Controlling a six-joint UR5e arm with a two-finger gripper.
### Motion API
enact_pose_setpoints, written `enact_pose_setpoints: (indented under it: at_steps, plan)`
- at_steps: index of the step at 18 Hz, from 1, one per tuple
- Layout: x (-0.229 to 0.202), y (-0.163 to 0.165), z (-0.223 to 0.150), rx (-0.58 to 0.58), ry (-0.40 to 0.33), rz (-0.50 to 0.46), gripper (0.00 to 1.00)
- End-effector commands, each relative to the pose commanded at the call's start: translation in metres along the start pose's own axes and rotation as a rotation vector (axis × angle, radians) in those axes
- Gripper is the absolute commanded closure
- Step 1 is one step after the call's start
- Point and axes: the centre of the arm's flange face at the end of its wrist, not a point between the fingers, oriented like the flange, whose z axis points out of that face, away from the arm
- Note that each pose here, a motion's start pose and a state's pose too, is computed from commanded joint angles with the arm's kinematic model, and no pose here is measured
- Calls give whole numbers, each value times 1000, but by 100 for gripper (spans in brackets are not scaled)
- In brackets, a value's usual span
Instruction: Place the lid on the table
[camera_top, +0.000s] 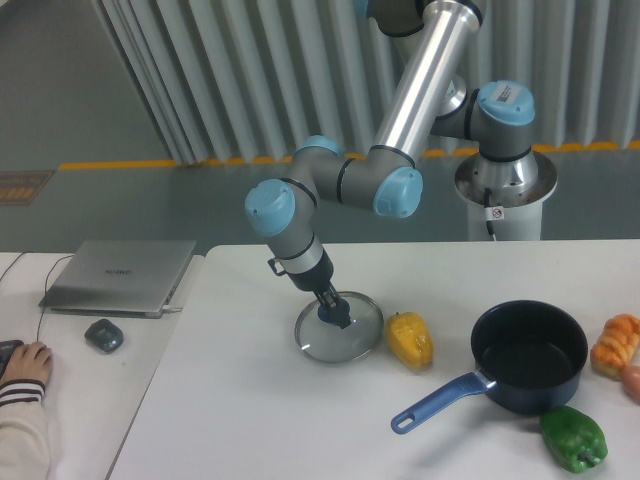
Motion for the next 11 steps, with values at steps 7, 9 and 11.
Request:
enact_pose_setpoints:
  at_steps: [7,9,11]
  plan:
    - [-26,35,-53,62,-55,115,0]
    - [-41,52,-70,77,-76,161,0]
    - [-56,82,-91,65,-71,231,0]
